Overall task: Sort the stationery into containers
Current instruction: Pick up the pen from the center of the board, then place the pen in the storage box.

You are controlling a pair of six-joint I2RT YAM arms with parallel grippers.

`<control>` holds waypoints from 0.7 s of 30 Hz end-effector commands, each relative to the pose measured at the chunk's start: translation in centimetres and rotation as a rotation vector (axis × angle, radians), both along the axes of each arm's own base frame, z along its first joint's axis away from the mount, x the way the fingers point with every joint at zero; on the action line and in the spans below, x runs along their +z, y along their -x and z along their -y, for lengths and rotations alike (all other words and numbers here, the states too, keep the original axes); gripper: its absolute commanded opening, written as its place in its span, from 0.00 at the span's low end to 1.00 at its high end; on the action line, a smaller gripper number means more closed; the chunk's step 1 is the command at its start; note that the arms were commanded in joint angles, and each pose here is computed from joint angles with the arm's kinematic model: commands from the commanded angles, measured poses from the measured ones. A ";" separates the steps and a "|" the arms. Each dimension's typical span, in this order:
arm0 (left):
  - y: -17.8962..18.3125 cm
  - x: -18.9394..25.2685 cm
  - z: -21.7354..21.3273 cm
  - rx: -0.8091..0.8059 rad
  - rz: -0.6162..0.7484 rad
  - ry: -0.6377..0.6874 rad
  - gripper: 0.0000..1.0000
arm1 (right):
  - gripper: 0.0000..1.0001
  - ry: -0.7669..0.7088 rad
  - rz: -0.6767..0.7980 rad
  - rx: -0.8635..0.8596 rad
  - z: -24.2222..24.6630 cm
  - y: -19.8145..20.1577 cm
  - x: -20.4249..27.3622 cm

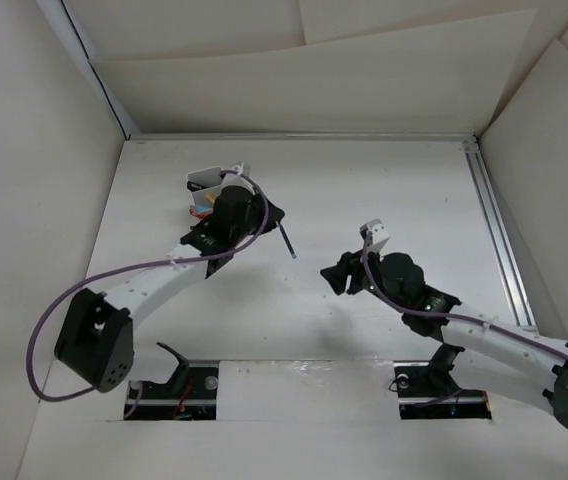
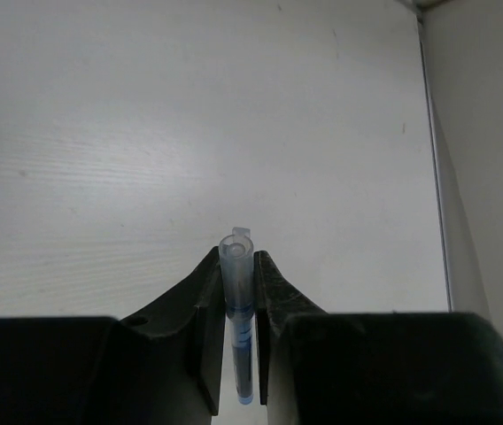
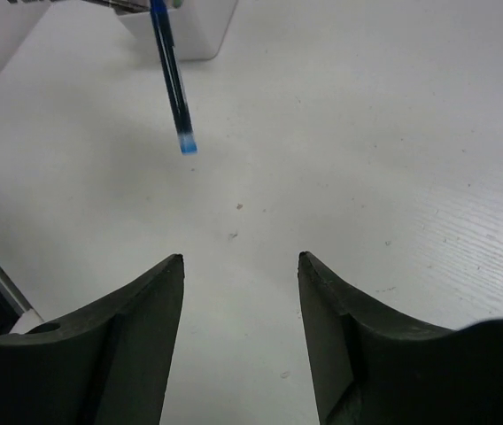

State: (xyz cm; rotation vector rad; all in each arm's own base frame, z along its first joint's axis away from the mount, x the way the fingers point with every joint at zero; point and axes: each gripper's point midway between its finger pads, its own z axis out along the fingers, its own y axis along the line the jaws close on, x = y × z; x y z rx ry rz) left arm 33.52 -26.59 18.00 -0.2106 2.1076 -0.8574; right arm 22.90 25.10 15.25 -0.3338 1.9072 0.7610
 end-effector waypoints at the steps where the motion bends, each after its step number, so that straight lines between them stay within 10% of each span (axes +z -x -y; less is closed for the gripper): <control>1: -1.1 1.9 -5.3 0.206 0.081 -0.109 0.00 | 0.59 -0.015 0.030 -0.010 0.6 0.3 1.1; 13: -3.1 7.1 -17.5 0.885 0.261 -0.289 0.00 | 0.59 0.009 0.027 0.009 0.8 0.7 0.2; 21: -7.8 4.5 -20.6 1.033 0.202 -0.399 0.00 | 0.61 -0.024 0.054 0.026 1.1 1.6 1.0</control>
